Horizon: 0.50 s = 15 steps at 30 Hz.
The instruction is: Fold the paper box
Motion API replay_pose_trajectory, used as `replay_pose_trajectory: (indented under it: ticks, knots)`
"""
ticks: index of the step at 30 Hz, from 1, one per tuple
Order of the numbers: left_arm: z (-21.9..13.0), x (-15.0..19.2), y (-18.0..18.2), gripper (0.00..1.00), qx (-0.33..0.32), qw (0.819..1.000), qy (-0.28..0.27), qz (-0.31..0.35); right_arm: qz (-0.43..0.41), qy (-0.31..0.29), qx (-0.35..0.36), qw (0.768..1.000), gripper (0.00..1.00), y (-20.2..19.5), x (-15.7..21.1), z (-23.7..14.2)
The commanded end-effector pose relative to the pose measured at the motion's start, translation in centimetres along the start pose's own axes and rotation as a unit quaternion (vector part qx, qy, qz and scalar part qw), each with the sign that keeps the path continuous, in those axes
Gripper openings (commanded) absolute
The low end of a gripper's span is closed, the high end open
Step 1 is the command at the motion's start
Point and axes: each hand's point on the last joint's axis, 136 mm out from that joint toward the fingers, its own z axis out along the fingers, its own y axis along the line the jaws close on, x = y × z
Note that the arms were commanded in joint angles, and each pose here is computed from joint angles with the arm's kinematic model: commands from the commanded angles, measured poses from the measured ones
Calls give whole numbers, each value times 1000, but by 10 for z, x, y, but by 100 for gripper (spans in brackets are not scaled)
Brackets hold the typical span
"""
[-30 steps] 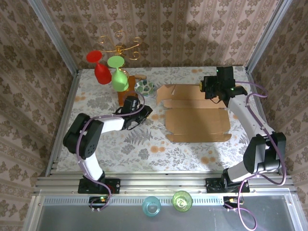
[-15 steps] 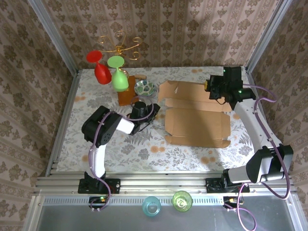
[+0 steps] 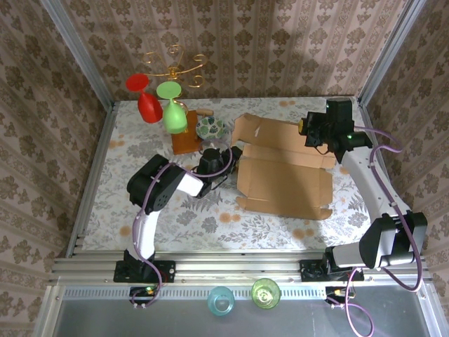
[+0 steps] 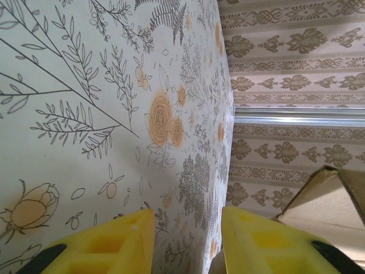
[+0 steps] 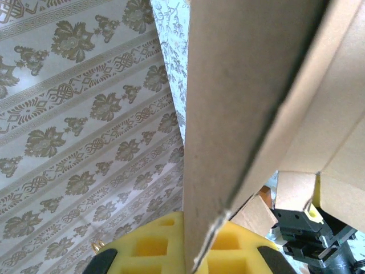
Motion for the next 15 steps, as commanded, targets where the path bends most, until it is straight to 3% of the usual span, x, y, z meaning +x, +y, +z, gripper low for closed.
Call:
replay_pose_trajectory:
  ticks: [1, 15]
  knots:
    - [-1, 3, -29, 37, 22, 999, -1, 29, 8, 11, -13, 1000, 0, -1, 2, -1]
    - [-18, 22, 12, 43, -60, 994, 27, 87, -33, 1, -92, 995, 0, -1, -3, 33]
